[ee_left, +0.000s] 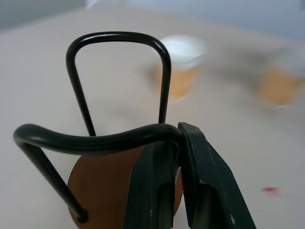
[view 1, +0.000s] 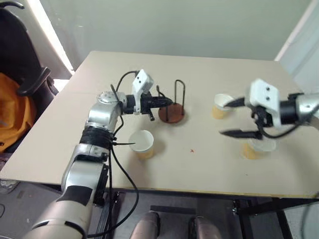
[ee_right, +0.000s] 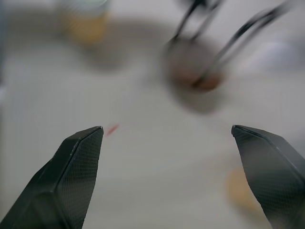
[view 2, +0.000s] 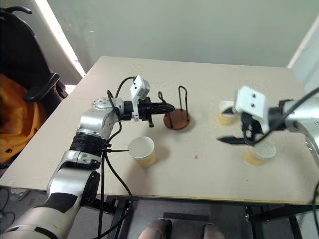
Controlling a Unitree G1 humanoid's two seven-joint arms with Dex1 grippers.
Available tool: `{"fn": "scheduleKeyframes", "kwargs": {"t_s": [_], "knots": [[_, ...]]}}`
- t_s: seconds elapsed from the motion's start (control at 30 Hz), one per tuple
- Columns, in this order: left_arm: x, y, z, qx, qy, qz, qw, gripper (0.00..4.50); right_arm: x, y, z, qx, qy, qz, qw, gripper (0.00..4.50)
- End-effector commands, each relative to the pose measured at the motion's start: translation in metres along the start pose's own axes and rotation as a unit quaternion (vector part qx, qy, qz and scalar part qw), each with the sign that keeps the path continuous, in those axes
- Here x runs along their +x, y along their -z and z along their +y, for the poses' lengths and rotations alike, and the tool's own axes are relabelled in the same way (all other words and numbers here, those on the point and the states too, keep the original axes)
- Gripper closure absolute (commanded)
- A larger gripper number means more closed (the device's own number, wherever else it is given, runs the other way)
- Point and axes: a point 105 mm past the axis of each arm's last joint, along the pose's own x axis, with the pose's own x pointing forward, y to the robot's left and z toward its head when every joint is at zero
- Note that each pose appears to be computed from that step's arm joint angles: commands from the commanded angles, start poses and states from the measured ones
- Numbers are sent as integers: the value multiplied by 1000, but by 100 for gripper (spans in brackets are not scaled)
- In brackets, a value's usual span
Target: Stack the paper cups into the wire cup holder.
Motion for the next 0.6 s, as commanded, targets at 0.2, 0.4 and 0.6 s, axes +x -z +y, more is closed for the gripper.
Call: {"fn": "scheduleKeyframes", "kwargs": {"t_s": [0.2,0.4,0.6], "knots": [[15,-5,-75,52,142,20,988,446,-10,4,5,-3,-9,-1,1000,0],[29,14,-75,53,114,40,991,446,-8,6,10,-1,-16,2,1000,0],[36,26,-85,63,125,54,989,446,-7,10,9,-2,-11,14,1000,0]]}}
